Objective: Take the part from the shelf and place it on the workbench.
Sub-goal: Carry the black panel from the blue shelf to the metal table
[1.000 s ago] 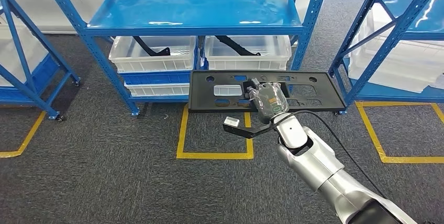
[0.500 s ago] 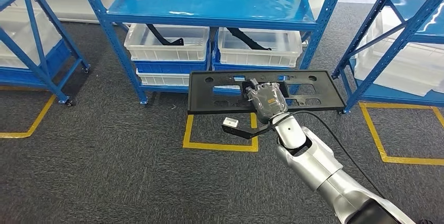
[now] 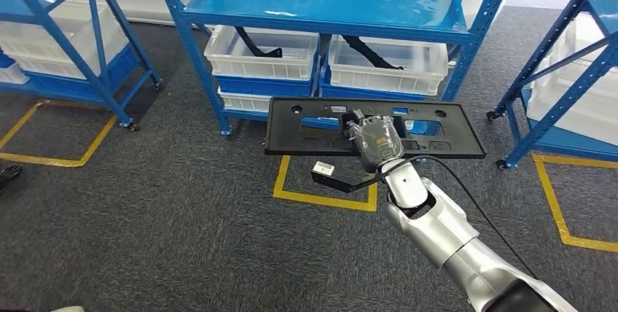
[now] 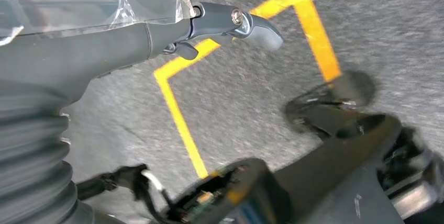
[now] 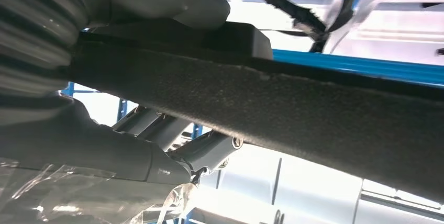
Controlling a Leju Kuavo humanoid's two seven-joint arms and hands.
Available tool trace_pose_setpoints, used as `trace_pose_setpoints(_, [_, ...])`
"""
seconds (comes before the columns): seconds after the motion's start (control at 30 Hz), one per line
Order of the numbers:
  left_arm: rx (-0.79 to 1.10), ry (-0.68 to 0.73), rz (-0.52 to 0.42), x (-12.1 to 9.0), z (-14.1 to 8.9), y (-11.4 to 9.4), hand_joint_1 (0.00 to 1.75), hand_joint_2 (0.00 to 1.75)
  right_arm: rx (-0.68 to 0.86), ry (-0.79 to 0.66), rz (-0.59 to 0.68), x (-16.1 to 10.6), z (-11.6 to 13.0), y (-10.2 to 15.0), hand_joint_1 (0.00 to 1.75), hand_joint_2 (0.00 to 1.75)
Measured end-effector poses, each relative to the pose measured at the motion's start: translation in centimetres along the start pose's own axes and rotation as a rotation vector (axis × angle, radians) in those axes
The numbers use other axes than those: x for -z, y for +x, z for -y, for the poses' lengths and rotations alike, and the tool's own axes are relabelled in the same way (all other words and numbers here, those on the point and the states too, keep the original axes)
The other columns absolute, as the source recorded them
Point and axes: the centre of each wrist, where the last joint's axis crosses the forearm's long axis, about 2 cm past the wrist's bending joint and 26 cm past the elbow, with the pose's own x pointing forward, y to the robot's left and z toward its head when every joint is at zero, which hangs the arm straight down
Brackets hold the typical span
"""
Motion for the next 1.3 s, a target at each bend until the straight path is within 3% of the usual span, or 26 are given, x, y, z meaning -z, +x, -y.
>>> trace_pose_setpoints(1.3, [0.043, 0.015, 0.003, 0.0, -1.2, 0.0, 0.00, 1.75, -0.002, 0.005, -0.045, -0.4, 0.3, -1.3, 1.75, 1.75])
